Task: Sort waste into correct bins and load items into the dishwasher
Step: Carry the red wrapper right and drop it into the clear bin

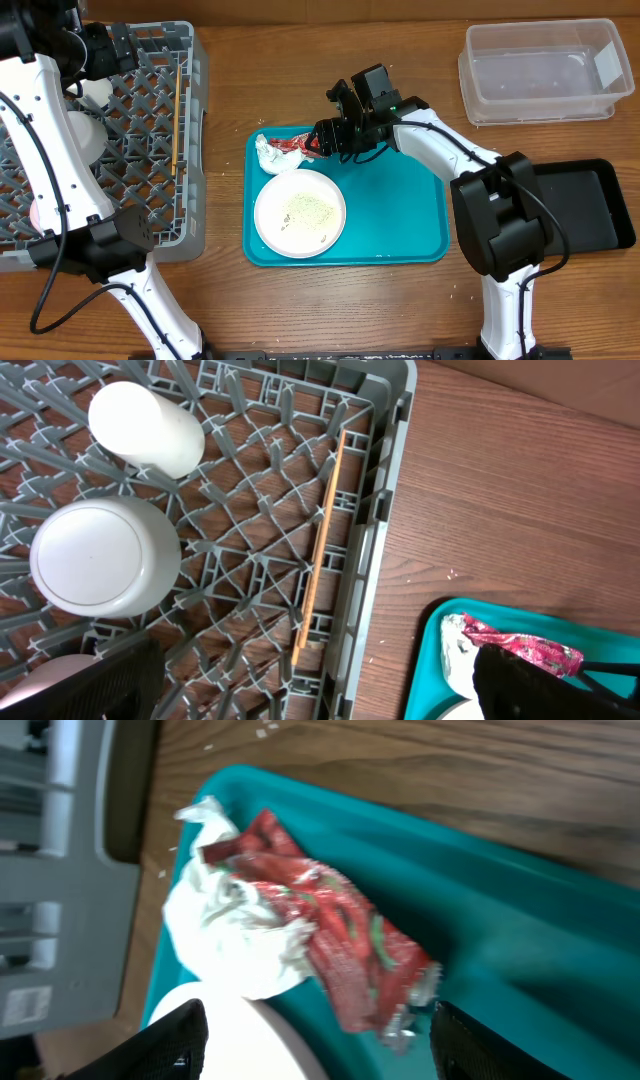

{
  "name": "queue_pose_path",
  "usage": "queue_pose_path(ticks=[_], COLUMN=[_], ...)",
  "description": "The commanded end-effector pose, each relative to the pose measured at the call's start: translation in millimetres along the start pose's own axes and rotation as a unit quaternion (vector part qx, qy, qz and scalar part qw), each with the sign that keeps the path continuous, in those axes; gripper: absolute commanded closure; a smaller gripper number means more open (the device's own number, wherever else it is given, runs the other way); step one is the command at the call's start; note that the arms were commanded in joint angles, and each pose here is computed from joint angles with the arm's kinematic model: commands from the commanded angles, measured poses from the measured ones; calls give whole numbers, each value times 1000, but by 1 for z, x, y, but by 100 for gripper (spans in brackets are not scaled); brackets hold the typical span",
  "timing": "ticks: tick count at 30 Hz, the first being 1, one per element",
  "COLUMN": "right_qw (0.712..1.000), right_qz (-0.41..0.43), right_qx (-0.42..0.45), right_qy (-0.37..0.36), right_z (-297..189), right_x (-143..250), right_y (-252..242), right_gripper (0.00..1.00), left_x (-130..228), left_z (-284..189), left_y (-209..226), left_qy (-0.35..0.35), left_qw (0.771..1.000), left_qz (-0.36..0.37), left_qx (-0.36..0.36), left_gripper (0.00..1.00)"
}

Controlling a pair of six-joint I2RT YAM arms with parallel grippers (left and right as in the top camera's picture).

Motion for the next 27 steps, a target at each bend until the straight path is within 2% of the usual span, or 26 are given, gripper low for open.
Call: queue_pose_path(ticks=[1,7,10,12,14,15,19,23,27], right_qw=[999,998,999,999,999,999,998,995,985], right_qz=[12,18,17,16,27,34,48,62,69], right_qx=[42,58,40,32,31,31,29,25,26], right_qy=[-6,0,7,7,4,1,-24,-77,-155], right_z=[9,19,25,27,27,26,4,-50,-140], right_x=[1,4,6,5,5,3,-13,-37,-61], right_y=[-12,-23,-22,-20,-19,-19,-17,-12,-6], right_gripper=[23,21,27,41,67,75,94,96,96], left_x=[0,0,0,0,0,0,0,0,0], left_z=[4,4,4,4,4,4,4,4,4], left_y=[-1,-1,-1,-1,-1,-1,-1,-1,-1], left_qy=[4,4,4,4,4,4,4,4,4], left_qw=[1000,1000,1000,1000,1000,1000,1000,1000,1000], left_qz=[-5,-5,-5,-6,-5,-5,-5,-5,-5], left_qx=[0,0,0,0,0,0,0,0,0], left_gripper=[1,0,0,0,0,0,0,0,0])
Point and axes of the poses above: each gripper's point midway between its finger pads, its own z axis out along the fingers, its own y axis along the line the jaws close on, x = y × z, the point moved 9 cm from there along -z, back along the fingers, and after that the axes turned 5 degrees about z, right-handed, at the moved point
